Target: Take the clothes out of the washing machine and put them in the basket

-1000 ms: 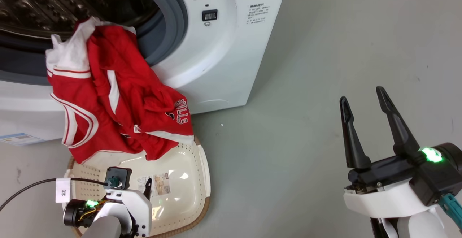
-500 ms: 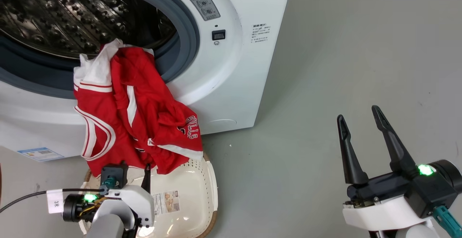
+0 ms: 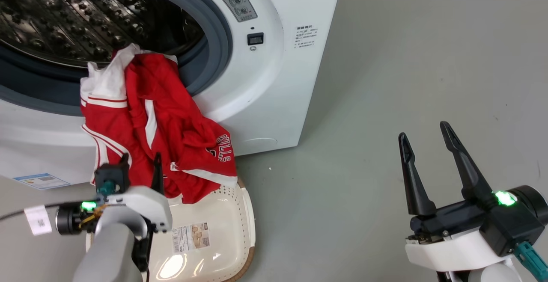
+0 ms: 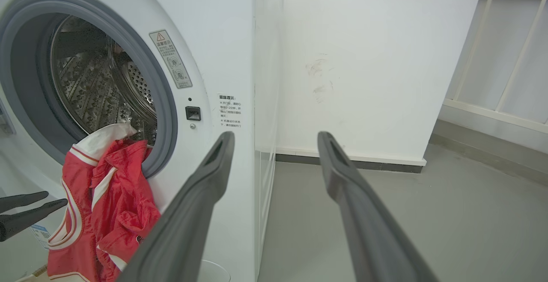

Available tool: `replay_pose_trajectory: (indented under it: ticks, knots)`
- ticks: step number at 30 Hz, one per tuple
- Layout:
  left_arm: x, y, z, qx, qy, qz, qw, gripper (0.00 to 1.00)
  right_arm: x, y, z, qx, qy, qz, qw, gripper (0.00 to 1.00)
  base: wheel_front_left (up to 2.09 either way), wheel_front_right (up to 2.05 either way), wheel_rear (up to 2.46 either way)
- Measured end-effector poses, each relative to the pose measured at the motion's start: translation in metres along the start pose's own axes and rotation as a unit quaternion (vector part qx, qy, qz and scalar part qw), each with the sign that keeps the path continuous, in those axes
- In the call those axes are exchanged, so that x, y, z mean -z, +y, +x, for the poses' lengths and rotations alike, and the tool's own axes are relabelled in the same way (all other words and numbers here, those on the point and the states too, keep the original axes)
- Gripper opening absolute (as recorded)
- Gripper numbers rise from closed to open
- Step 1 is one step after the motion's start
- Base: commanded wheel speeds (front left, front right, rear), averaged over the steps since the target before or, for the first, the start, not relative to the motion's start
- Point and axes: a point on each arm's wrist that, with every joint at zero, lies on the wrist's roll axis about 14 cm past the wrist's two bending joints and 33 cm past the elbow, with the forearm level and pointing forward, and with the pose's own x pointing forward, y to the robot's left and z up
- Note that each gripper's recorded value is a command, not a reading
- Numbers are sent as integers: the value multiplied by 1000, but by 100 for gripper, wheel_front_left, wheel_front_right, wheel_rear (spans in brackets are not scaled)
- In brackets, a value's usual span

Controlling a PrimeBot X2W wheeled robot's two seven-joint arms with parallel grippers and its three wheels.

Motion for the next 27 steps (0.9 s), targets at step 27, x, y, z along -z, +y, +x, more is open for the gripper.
replay_pose_trajectory:
  ticks: [27]
  knots:
    - [20,10,99,-4,51,28,998,100,41,-24,20,29,48,-4,998,100,0,0,0]
